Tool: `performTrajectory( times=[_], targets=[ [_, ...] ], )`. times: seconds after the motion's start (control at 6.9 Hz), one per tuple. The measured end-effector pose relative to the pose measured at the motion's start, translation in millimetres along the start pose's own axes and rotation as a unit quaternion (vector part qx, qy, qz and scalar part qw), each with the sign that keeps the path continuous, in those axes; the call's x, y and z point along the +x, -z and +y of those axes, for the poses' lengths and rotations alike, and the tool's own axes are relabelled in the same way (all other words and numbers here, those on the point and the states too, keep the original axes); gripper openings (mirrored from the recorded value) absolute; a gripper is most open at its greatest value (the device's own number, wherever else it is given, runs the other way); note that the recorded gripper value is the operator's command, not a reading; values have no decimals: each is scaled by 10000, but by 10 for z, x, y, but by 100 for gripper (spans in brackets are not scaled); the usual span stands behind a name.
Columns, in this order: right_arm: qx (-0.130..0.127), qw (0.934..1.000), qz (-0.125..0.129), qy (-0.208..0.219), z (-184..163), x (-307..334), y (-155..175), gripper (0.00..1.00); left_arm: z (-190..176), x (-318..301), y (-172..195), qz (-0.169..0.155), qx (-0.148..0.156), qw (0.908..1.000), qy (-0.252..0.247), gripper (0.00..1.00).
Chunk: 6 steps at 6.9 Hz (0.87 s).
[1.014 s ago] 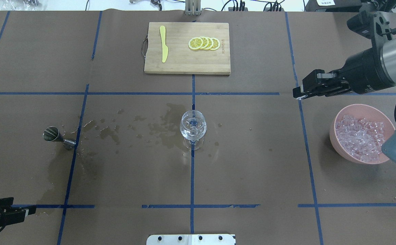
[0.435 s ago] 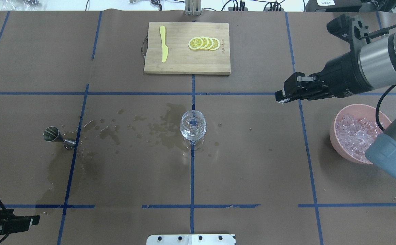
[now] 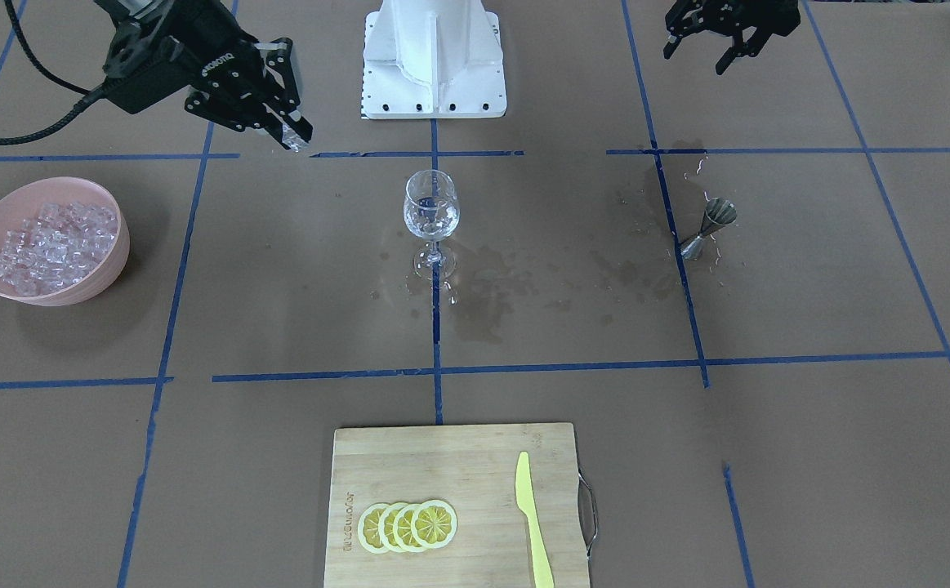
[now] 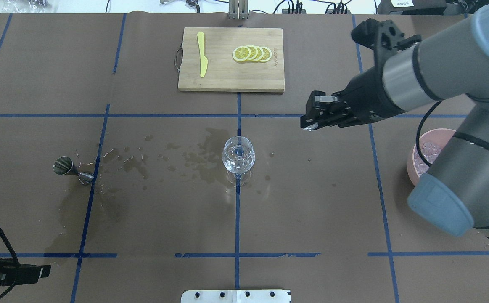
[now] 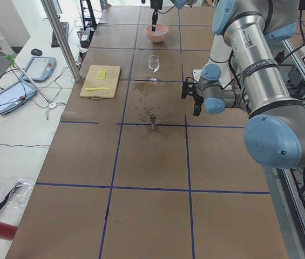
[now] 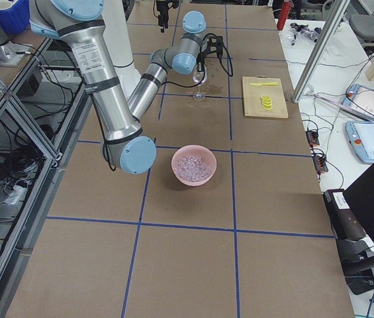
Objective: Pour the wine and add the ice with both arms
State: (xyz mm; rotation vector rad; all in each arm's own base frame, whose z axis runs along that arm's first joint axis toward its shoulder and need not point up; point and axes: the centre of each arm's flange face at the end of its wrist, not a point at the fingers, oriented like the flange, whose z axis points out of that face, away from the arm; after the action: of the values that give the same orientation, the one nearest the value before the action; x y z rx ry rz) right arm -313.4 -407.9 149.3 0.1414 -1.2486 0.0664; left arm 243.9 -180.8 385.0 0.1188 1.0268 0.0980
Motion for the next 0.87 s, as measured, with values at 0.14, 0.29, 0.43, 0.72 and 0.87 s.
performTrajectory(
  times=[0.14, 0.29, 0.43, 0.72, 0.87],
  targets=[
    [43, 10000, 23, -75, 17, -246, -213, 0, -76, -19, 77, 20, -15, 10000, -32, 100],
    [70, 9999, 51, -111, 36, -436, -417, 0, -165, -68, 162, 36, 25, 9999, -130, 100],
    [101, 9998, 89, -121, 46, -580, -594, 0, -238, -114, 238, 49, 73, 9997, -219, 100],
    [109, 9997, 171, -135, 19, -746, -841, 0, -287, -105, 346, 63, 24, 9996, -272, 100],
    [93, 9997, 199, -144, 16, -792, -919, 0, -310, -14, 415, -3, -24, 9996, -269, 100]
  ],
)
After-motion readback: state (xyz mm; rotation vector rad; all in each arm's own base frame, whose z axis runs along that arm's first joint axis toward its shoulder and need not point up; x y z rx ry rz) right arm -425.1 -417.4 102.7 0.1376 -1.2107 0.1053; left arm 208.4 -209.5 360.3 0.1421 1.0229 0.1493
